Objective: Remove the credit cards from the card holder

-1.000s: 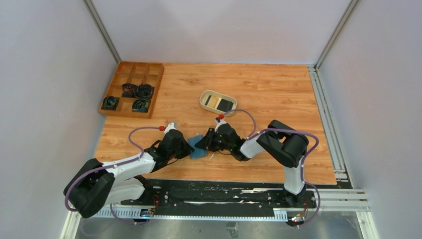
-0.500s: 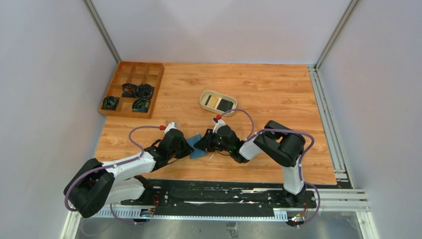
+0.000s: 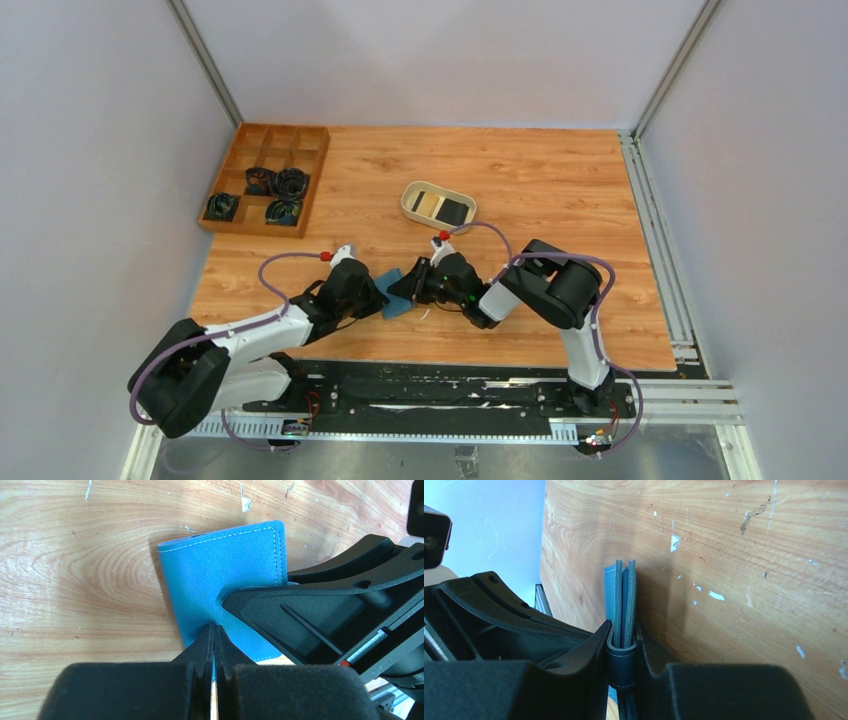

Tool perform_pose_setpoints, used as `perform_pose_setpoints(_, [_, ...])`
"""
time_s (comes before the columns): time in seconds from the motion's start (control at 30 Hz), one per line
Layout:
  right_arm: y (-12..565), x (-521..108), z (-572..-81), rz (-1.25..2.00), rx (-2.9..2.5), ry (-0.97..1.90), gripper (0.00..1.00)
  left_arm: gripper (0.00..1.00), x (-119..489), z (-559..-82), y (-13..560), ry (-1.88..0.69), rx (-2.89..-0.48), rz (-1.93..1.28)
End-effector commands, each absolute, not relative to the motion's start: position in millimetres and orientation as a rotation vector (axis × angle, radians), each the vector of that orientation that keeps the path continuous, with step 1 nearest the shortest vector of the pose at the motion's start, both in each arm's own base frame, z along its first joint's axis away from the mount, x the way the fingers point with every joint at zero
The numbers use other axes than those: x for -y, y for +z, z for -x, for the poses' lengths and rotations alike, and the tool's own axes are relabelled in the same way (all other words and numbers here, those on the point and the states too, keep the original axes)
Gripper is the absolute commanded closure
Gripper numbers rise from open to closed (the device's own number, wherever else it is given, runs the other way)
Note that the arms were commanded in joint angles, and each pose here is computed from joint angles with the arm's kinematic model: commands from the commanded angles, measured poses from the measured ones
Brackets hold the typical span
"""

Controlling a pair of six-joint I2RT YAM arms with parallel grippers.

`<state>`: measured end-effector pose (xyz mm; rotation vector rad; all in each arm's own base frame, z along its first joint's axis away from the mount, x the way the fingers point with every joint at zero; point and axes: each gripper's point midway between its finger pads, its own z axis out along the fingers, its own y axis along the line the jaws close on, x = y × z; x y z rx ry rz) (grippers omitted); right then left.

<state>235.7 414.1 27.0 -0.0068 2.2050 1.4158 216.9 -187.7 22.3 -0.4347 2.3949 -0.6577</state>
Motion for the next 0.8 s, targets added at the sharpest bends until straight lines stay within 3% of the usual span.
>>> perform_pose_setpoints(0.0, [-57, -371, -190, -0.001, -2.588, 1.171, 1.00, 1.00, 168, -190, -8, -0.519, -2.533, 0.405])
perform_pose_setpoints(0.07, [-53, -371, -190, 0.029, -2.603, 1.202, 1.00, 1.00, 168, -190, -8, -0.515, -2.533, 0.401])
perform_pose_setpoints(0.1, [-48, -372, -191, 0.043, -2.602, 1.219, 0.89, 1.00, 167, -190, -8, -0.513, -2.533, 0.401])
perform_pose_setpoints(0.23, [-29, -375, -198, 0.082, -2.545, 1.250, 0.64, 1.00, 169, -192, -8, -0.516, -2.535, 0.396])
perform_pose_setpoints(0.43, [1, -385, -209, 0.111, -2.463, 1.296, 0.46, 1.00, 171, -194, -7, -0.512, -2.543, 0.381])
perform_pose_setpoints(0.77, [-6, -359, -221, 0.021, -2.472, 1.231, 0.43, 1.00, 175, -202, 1, -0.502, -2.535, 0.352])
